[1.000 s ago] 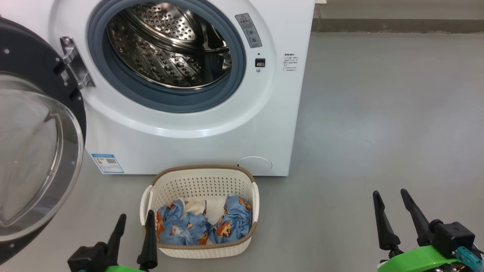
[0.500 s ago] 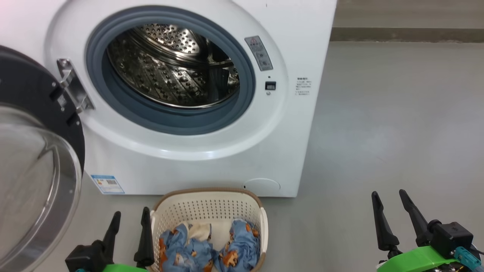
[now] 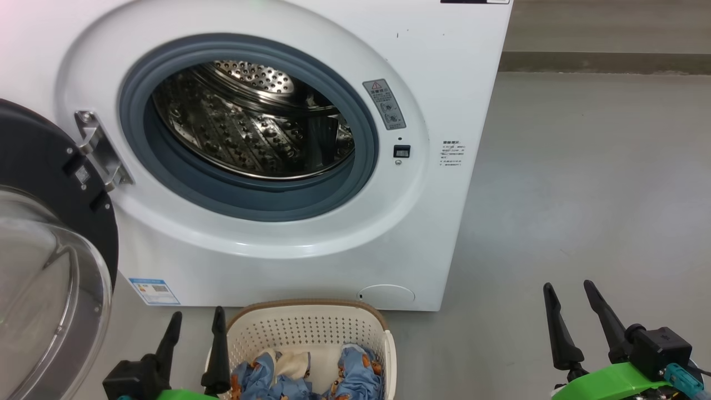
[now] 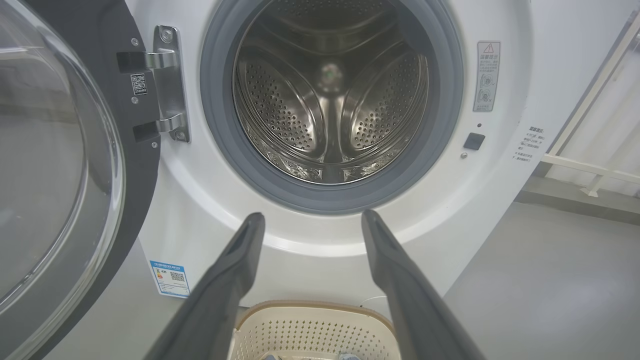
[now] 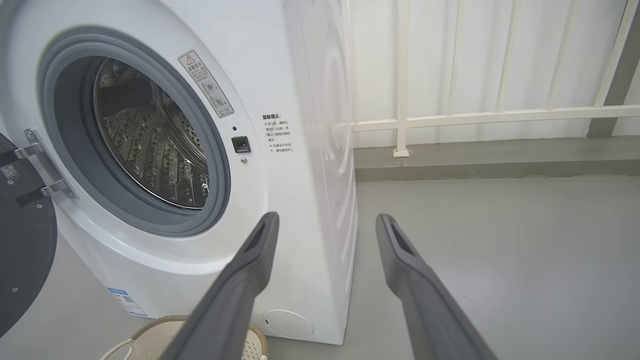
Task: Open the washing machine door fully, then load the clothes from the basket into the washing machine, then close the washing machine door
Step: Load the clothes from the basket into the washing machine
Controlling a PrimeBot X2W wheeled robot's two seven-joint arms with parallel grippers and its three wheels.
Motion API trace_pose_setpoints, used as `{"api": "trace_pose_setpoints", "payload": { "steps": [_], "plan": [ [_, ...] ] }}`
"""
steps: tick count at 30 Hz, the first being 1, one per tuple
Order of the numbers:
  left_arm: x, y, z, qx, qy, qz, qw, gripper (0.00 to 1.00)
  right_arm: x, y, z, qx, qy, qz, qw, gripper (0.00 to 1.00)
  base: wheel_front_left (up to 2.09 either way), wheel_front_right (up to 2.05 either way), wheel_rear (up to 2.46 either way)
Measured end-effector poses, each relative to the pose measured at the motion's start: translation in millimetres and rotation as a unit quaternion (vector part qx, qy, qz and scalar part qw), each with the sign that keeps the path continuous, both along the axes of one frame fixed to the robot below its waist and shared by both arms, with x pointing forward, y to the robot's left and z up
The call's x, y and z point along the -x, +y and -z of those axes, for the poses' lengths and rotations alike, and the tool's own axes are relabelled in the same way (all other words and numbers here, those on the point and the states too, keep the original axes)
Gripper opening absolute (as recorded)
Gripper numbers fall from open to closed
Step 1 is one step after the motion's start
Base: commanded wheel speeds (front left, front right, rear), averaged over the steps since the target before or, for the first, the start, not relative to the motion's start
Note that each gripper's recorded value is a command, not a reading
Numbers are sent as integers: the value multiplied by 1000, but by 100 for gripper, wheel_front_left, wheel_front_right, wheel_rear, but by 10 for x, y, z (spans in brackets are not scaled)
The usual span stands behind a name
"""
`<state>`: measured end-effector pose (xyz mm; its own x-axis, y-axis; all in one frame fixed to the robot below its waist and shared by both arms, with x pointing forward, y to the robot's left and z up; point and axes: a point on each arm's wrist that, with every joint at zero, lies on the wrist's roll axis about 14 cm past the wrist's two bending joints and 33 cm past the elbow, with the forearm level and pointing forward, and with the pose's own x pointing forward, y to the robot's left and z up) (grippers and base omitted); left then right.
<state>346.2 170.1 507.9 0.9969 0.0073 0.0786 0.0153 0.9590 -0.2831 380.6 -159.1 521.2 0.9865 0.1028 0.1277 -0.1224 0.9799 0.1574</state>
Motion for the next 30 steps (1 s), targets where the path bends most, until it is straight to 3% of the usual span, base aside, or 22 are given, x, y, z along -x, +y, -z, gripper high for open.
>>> {"api": "trace_pose_setpoints", "payload": {
  "steps": [30],
  "plan": [
    [2, -51, 68, 0, 11, 8, 1000, 100, -10, 1, 39, 0, 6, 0, 1000, 100, 0, 0, 0]
  ]
}}
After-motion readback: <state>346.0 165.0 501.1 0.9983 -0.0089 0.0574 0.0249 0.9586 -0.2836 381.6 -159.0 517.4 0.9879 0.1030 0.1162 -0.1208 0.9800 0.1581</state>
